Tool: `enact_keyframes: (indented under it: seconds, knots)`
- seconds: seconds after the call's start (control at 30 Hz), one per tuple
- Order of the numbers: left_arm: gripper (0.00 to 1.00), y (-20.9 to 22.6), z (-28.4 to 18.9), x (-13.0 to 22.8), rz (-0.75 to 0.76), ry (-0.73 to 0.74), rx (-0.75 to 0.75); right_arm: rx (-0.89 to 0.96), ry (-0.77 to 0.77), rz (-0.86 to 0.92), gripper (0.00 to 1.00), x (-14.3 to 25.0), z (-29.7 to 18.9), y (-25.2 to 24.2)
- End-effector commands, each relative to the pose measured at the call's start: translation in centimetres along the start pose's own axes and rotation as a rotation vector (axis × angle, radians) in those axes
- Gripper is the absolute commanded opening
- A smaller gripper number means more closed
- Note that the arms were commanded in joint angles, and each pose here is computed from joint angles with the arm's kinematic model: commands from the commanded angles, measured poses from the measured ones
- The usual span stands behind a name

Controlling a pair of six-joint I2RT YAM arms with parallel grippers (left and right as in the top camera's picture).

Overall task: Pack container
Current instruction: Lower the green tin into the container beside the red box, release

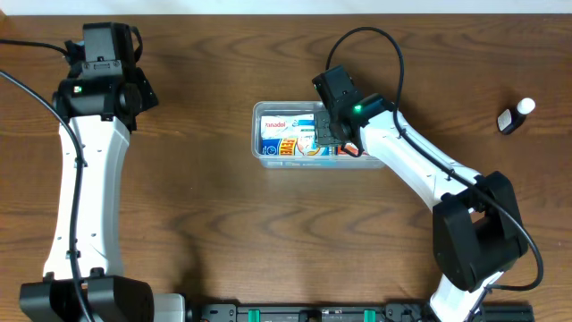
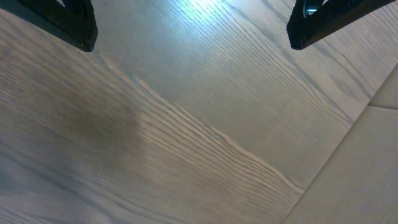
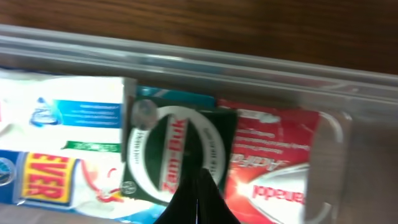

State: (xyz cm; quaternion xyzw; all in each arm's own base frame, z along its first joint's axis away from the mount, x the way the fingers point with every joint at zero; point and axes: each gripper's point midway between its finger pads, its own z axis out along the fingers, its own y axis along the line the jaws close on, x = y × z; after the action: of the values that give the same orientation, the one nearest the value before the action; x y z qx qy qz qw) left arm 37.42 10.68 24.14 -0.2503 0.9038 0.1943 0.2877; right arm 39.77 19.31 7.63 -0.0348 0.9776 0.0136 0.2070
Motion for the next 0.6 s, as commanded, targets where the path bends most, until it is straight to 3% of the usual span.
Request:
enact_keyframes:
  seconds: [0.0,0.57]
  knots:
    - [0.98,0.6,-0.2,-0.4,-0.006,-0.015,-0.021,0.079,-0.031,0.000,0.01,-0.6,-0.2,-1.8]
    - [0.98,0.6,-0.2,-0.4,-0.006,-0.016,-0.021,0.137,0.038,0.036,0.02,1.1,2.8,-2.5]
